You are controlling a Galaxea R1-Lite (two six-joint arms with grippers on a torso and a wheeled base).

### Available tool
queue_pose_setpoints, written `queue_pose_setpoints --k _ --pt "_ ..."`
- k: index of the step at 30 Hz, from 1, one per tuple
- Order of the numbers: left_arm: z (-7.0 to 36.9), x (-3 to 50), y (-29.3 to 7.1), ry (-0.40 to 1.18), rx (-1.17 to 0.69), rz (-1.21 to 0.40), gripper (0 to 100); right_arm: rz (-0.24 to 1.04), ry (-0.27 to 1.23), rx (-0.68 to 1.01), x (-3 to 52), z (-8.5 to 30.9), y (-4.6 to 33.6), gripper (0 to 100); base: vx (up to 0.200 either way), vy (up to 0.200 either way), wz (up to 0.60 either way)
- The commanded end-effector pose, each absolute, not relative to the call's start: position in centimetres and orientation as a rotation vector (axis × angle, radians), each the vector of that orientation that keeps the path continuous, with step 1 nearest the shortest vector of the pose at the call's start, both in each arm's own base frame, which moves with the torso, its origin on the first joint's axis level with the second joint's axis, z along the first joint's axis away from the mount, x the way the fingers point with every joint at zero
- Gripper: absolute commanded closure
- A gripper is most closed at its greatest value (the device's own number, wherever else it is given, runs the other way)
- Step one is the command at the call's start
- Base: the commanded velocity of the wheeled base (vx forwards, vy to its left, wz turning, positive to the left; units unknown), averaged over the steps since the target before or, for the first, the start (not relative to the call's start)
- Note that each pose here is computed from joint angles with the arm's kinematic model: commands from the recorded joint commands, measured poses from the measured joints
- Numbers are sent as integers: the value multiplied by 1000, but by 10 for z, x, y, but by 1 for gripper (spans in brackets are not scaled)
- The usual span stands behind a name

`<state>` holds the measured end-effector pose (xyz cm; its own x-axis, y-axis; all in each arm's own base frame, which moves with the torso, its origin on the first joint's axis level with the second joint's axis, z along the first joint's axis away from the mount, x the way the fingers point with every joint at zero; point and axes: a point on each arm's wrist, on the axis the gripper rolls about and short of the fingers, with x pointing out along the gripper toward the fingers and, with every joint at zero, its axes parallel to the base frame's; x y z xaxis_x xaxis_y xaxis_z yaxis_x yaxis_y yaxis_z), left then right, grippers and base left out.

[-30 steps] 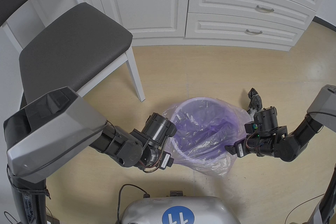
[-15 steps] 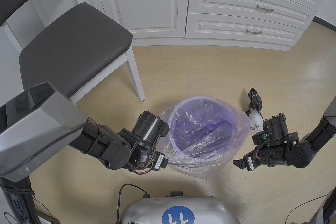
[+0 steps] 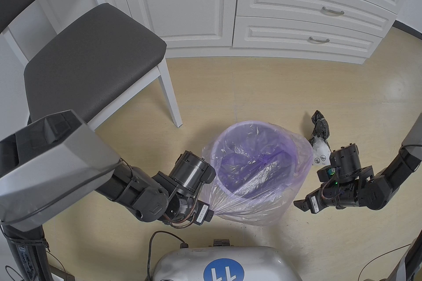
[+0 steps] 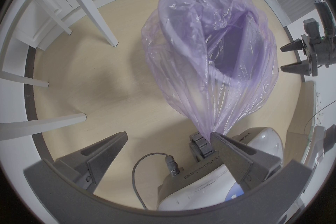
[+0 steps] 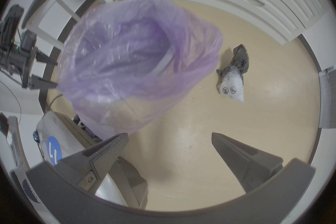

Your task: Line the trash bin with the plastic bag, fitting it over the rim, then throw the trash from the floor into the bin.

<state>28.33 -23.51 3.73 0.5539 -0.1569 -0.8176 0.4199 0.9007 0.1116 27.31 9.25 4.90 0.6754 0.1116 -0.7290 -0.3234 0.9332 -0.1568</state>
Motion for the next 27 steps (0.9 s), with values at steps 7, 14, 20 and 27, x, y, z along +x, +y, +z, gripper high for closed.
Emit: queue_pose_setpoints --k 7,14,20,27 --pt "56 279 -236 863 250 -358 0 151 626 -86 292 96 88 0 0 0 0" --pt "58 277 -234 859 245 -358 0 116 678 -87 306 76 82 0 0 0 0" --pt "58 278 -235 861 245 -359 0 96 729 -82 317 57 74 0 0 0 0" --pt "57 278 -234 864 244 -360 0 132 791 -159 312 42 75 0 0 0 0"
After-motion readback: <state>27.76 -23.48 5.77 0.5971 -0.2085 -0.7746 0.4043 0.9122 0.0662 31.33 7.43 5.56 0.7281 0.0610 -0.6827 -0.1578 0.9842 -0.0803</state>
